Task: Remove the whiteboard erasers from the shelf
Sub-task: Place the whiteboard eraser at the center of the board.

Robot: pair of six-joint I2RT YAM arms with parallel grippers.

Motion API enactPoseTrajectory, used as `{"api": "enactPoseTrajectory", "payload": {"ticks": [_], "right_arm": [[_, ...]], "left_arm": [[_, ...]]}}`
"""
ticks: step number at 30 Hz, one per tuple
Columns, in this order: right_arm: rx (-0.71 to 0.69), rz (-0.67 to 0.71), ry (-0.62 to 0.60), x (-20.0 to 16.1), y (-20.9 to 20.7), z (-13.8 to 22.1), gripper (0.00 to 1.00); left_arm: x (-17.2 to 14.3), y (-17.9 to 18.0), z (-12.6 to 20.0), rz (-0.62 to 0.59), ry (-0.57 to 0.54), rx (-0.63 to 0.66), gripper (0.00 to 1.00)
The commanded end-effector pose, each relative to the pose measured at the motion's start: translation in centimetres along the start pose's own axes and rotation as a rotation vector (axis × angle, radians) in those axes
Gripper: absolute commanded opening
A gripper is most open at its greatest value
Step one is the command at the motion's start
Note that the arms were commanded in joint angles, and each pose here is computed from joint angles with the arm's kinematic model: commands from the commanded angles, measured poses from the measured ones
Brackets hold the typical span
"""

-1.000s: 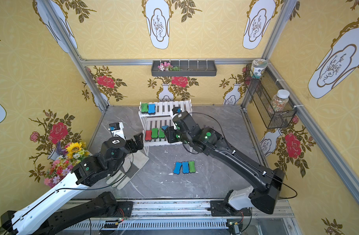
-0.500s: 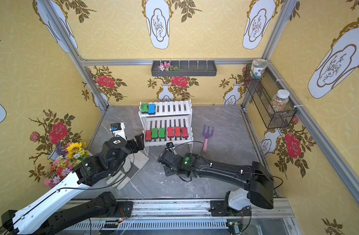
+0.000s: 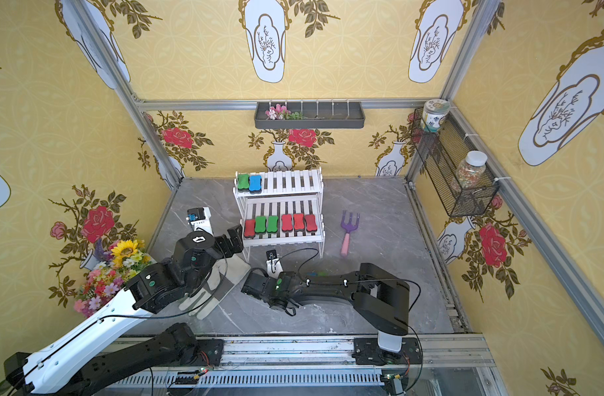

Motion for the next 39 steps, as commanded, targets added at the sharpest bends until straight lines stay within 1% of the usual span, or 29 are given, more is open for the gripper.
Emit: {"api": "enactPoseTrajectory", "payload": {"ticks": [1,3,7,11,14,15,17,18,20,23,28,31,35,37,39], "right_arm": [[-0.053,-0.039,-0.032,0.4,-0.7,-0.4,0.36],[-0.085,-0.051,-0.028,0.0,-1.3,-0.9,0.36],[-0.092,-0.060,-0.017,0.1,-1.7,-1.9,0.36],[-0.101,-0.076,0.021,-0.3,-1.9,-3.3,0.36],[-0.096,-0.071,0.033,-0.2,-1.7,-3.7,0.37],[-0.095,-0.071,0.038,-0.4,-1.6,-3.7,0.41],[-0.084,-0.075,0.046,-0.4,-1.5,-3.9,0.53],[-0.080,-0.071,0.045,-0.4,-1.5,-3.9,0.57],[-0.063,-0.062,0.040,-0.3,-1.1,-3.8,0.61],[-0.056,-0.049,0.020,0.1,-1.0,-3.3,0.62],[-0.052,0.004,-0.077,2.1,-1.2,-0.3,0.64],[-0.041,0.058,-0.147,3.3,-1.5,3.4,0.65],[0.063,0.040,-0.230,5.1,-3.2,8.4,0.65],[0.101,0.039,-0.265,6.0,-4.1,10.2,0.65],[0.114,0.028,-0.285,7.1,-5.5,11.3,0.66]], "left_arm": [[0.4,-0.1,-0.2,0.008,-0.018,0.003,0.99],[0.4,-0.2,-0.1,0.009,-0.017,-0.002,0.99],[0.4,-0.1,0.0,0.016,-0.021,-0.005,0.99],[0.3,-0.1,0.0,0.015,-0.017,-0.006,0.99],[0.4,-0.1,0.0,0.016,-0.019,-0.002,0.99],[0.5,-0.1,0.0,0.017,-0.021,-0.002,1.00],[0.4,0.0,0.0,0.017,-0.022,-0.001,0.99],[0.4,-0.1,0.0,0.017,-0.021,-0.003,0.99],[0.3,-0.2,-0.1,0.015,-0.015,-0.005,0.99],[0.2,-0.3,-0.2,0.009,-0.009,-0.003,0.99],[0.4,-0.6,-0.2,0.013,-0.002,-0.015,0.99],[0.5,-1.2,-0.2,0.020,0.012,-0.037,0.99],[0.3,-2.4,-0.6,0.008,0.053,-0.073,0.99],[0.3,-3.0,-0.9,-0.008,0.080,-0.080,0.99],[1.3,-3.9,-0.8,-0.014,0.088,-0.096,0.99]]}}
Point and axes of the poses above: each gripper's point midway between its finger pads, its own z axis back along the fingers, its own y axis along the line the jaws close on, x = y × z, the point moved 2 cm from there along z, back along the fingers, and after that the axes turned 1 degree about -z, right-handed, at the moved point
